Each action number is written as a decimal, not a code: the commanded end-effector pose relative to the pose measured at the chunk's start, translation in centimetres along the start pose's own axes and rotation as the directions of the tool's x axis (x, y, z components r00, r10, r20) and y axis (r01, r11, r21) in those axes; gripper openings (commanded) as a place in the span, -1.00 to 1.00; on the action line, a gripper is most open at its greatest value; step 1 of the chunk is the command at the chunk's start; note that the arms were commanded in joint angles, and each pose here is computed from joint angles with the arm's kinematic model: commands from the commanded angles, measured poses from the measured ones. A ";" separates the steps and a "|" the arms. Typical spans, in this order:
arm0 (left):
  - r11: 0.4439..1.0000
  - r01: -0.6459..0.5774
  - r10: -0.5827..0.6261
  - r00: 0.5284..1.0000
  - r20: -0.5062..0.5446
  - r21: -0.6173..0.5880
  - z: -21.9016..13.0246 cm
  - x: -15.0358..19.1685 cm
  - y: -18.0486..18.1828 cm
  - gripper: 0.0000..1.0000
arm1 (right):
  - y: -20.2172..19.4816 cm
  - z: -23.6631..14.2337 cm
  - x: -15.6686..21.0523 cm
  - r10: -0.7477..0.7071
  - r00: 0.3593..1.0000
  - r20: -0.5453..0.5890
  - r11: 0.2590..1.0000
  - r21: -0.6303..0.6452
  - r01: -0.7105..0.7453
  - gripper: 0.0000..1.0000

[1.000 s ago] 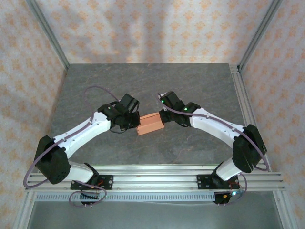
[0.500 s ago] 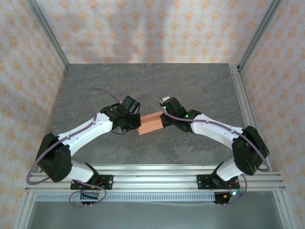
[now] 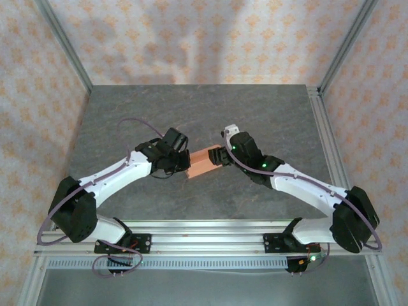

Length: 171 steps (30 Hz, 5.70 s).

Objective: Fold the paper box

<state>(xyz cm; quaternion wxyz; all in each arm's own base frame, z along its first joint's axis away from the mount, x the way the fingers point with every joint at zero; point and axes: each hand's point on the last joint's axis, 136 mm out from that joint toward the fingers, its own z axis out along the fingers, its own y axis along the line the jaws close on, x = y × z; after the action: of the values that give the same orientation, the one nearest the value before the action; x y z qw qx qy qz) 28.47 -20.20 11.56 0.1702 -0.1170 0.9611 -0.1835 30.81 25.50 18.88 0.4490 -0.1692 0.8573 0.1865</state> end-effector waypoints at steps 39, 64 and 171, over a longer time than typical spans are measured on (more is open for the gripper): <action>0.991 0.098 -0.101 0.995 0.025 0.088 0.3 -1.7 -0.7 0.07 | -3.1 5.8 7.4 0.176 0.962 -0.207 0.967 0.217 -0.130 0.50; 0.990 0.139 -0.140 0.987 -0.074 -0.029 4.3 2.0 3.7 -0.77 | -4.5 6.7 1.5 0.336 0.926 -0.173 0.942 0.043 -0.334 0.18; 0.171 -0.695 0.920 0.367 -0.140 -0.699 3.0 -13.2 -0.4 0.19 | -11.9 1.2 2.8 0.540 0.838 -0.080 0.825 0.249 -0.507 0.84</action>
<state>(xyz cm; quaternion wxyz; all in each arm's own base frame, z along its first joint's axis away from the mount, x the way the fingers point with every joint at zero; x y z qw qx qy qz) 40.75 -18.15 10.64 0.3136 0.3888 0.8134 0.2981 35.64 16.08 14.06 0.3244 0.1144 0.9160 0.2063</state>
